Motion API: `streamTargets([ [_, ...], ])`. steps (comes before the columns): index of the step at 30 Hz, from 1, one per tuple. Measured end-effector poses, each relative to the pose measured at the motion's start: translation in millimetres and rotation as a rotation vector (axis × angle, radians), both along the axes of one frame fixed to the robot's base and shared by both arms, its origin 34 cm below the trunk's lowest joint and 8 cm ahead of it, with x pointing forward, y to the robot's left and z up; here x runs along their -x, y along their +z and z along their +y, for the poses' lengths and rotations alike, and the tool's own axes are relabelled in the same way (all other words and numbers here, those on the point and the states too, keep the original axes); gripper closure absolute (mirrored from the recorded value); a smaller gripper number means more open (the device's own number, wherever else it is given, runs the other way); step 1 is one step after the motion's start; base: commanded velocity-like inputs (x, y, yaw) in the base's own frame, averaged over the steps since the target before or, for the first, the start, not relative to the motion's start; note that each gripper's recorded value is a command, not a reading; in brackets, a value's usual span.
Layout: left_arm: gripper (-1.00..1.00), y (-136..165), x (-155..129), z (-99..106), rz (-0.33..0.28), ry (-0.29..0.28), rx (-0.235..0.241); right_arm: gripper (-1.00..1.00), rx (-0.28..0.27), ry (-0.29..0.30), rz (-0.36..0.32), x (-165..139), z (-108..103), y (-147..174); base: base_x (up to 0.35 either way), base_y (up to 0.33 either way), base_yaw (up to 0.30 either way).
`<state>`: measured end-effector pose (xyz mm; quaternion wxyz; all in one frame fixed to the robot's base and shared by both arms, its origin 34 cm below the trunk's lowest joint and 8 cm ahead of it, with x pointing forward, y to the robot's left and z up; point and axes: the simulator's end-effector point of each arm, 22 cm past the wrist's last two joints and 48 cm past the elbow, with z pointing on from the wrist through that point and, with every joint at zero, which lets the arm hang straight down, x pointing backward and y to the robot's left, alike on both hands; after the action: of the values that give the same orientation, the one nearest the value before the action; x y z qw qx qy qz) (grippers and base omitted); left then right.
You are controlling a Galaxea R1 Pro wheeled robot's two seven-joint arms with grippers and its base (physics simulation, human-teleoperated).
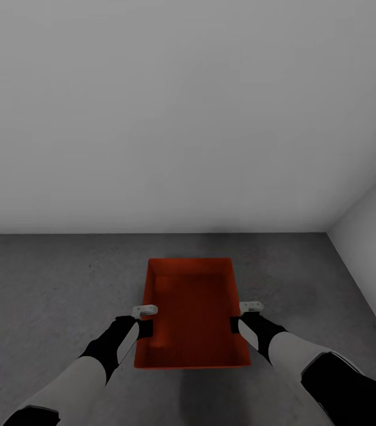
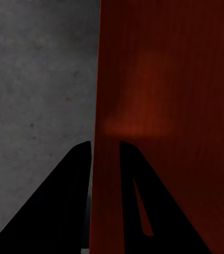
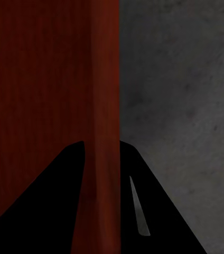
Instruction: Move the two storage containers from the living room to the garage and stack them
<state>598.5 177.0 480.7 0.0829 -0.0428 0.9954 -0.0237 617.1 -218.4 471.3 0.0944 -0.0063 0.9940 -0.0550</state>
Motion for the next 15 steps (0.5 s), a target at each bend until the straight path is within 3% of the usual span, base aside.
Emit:
streamTargets([
  [15,1.00,0.0,0.0,0.0,0.000,0.000,0.000,1.00,0.000,0.000,0.000,0.0,0.0,0.0,0.000,0.000,0.000],
])
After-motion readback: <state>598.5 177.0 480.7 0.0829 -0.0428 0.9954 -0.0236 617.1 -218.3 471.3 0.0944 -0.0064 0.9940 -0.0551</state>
